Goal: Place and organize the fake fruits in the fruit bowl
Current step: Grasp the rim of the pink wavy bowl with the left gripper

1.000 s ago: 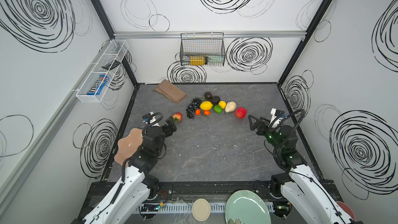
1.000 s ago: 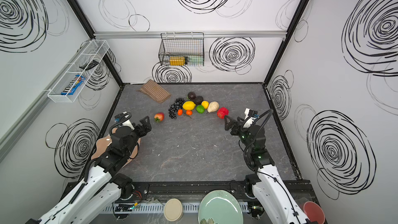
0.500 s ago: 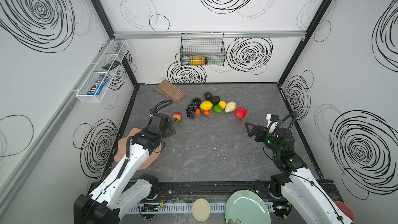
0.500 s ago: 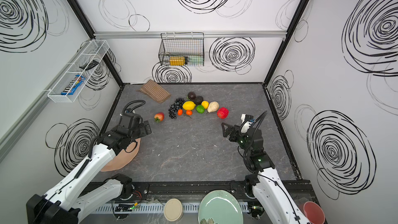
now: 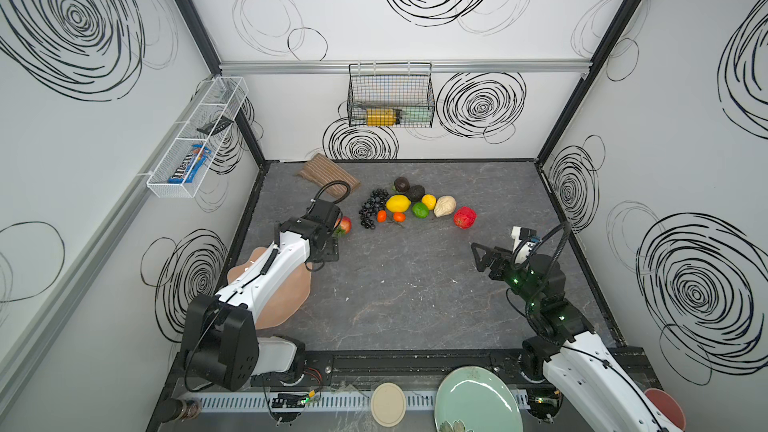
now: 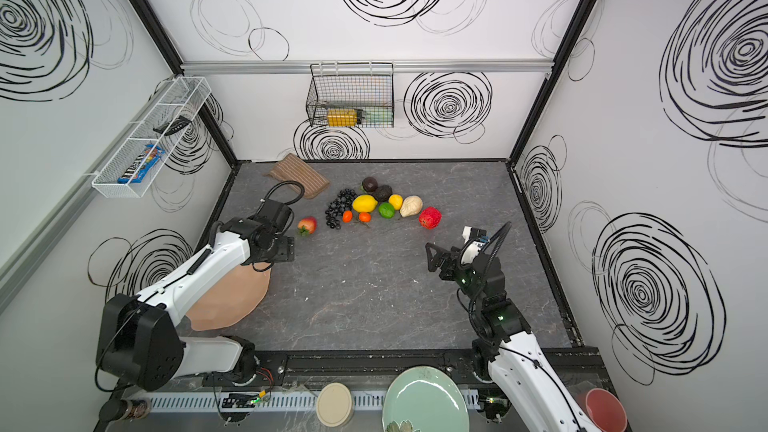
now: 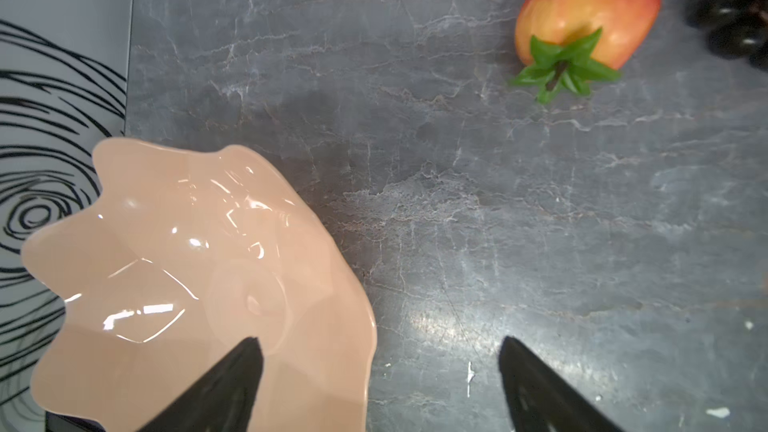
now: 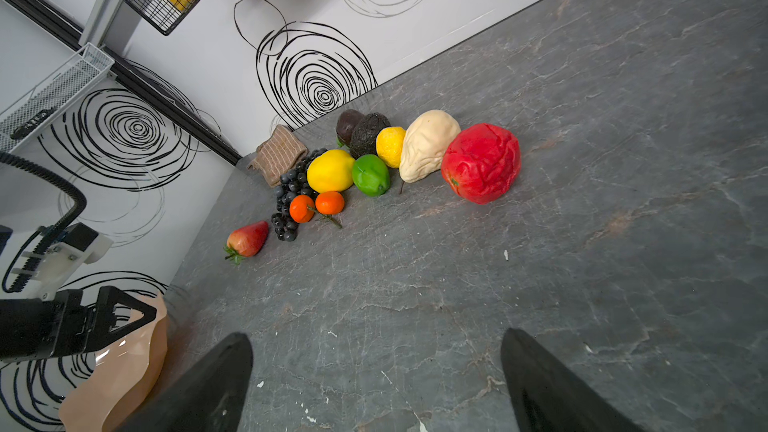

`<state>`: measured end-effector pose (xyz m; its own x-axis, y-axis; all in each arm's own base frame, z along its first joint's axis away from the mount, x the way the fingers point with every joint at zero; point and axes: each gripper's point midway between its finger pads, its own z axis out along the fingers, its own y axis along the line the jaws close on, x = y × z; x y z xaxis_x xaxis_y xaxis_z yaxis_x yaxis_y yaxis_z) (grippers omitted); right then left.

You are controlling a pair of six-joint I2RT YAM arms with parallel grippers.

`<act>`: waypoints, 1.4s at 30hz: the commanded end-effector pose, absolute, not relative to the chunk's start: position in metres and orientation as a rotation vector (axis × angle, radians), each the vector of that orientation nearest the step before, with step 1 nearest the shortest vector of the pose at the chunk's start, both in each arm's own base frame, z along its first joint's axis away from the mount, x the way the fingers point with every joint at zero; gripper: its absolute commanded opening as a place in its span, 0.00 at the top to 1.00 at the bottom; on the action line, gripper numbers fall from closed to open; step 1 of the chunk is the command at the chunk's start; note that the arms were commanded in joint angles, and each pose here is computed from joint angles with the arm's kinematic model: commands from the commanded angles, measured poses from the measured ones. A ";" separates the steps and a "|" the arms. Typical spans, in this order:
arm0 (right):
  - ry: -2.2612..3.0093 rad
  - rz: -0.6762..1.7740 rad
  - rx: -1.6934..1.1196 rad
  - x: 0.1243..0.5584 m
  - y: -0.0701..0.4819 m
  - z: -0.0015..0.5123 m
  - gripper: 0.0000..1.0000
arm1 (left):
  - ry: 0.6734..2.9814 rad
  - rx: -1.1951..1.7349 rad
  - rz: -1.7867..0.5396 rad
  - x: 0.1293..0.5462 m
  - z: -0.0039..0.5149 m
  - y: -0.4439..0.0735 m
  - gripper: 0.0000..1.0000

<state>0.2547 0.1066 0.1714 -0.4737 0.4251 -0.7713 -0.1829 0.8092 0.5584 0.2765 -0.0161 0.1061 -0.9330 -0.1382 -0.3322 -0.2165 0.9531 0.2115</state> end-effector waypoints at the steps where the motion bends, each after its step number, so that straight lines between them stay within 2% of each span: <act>1: 1.943 0.672 0.173 0.253 0.103 0.169 0.03 | 2.856 -0.225 0.446 0.269 0.099 -0.009 0.14; 11: 1.944 0.668 0.161 0.249 0.104 0.168 0.03 | 2.908 -0.215 0.586 0.274 0.075 0.000 0.39; 13: 1.946 0.662 0.164 0.249 0.103 0.168 0.03 | 2.914 -0.208 0.599 0.275 0.072 0.001 0.41; 17: 1.949 0.662 0.162 0.249 0.104 0.167 0.03 | 2.918 -0.191 0.684 0.276 0.068 0.008 0.53; 27: 1.952 0.662 0.169 0.249 0.103 0.170 0.03 | 2.907 -0.149 0.677 0.277 0.064 -0.003 0.72; 37: 1.939 0.638 0.186 0.249 0.098 0.179 0.03 | 2.861 -0.108 0.635 0.276 0.074 -0.024 0.84; 42: 1.939 0.613 0.189 0.250 0.094 0.183 0.03 | 2.839 -0.034 0.599 0.269 0.080 -0.048 0.86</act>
